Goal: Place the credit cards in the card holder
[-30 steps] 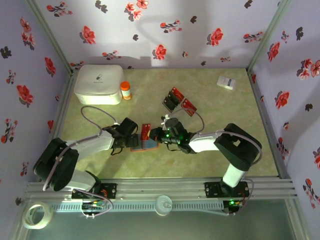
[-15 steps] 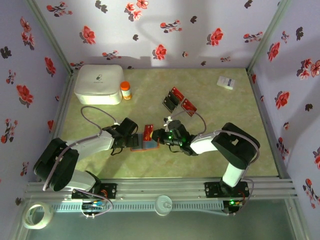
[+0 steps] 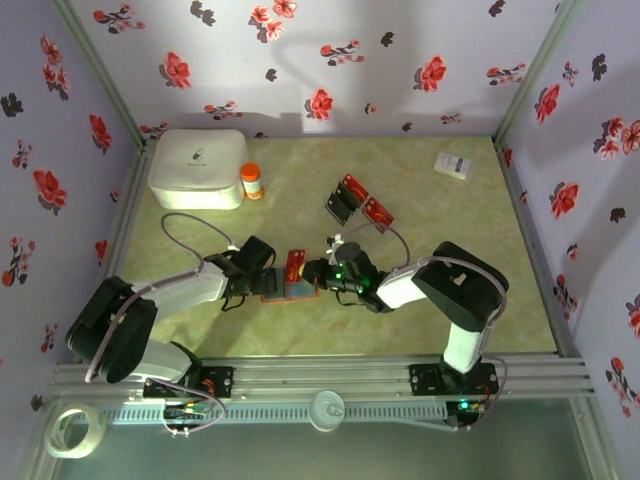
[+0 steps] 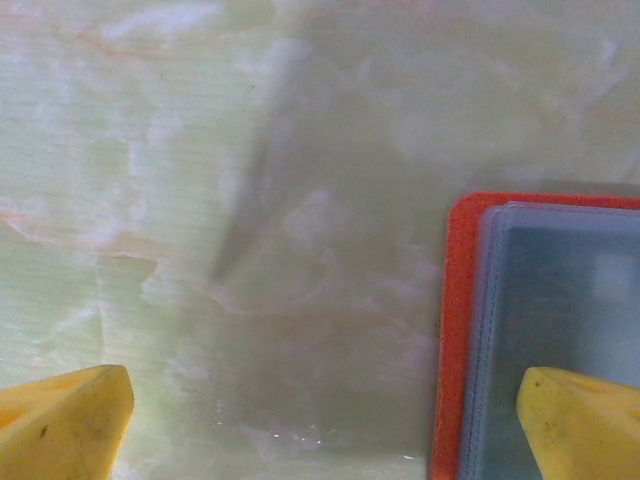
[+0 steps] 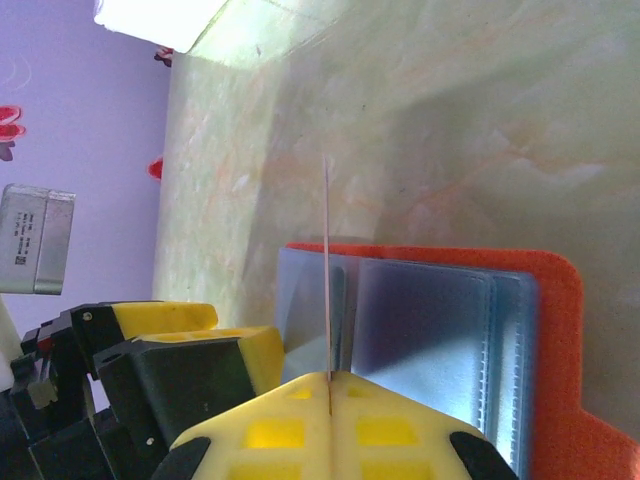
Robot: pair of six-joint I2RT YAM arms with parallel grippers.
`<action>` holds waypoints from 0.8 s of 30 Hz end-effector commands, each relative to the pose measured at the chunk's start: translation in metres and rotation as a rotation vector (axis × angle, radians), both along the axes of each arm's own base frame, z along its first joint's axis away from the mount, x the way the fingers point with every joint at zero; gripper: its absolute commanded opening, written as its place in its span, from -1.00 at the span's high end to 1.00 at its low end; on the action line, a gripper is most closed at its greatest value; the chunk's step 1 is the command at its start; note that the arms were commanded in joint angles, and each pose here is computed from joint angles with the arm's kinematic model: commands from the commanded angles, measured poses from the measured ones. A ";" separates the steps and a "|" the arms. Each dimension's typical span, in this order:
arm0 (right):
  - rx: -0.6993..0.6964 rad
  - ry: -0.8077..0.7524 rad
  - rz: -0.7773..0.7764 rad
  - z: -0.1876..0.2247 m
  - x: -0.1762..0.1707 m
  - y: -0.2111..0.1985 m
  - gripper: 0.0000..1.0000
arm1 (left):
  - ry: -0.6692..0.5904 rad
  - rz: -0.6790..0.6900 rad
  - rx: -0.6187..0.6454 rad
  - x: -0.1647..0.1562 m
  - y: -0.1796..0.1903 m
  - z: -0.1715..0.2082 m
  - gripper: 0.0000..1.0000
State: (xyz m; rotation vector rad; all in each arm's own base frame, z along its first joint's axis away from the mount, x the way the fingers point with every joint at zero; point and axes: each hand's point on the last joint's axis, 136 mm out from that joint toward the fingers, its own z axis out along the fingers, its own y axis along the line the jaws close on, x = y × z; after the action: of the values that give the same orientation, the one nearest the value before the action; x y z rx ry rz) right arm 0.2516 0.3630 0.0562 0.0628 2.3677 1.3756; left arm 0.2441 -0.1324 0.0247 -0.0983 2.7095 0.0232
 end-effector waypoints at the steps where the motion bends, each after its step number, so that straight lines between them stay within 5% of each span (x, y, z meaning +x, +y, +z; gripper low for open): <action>1: 0.008 0.007 0.004 -0.005 -0.004 0.002 1.00 | 0.034 0.018 0.051 -0.011 0.015 -0.009 -0.99; 24: -0.001 0.035 0.011 -0.020 -0.017 -0.002 1.00 | 0.029 0.021 0.046 -0.010 0.015 -0.007 -0.99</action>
State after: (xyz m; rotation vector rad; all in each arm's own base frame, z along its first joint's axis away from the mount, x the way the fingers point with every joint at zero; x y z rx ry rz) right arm 0.2409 0.3654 0.0433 0.0673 2.3819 1.4027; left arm 0.2439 -0.1322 0.0247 -0.0987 2.7078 0.0219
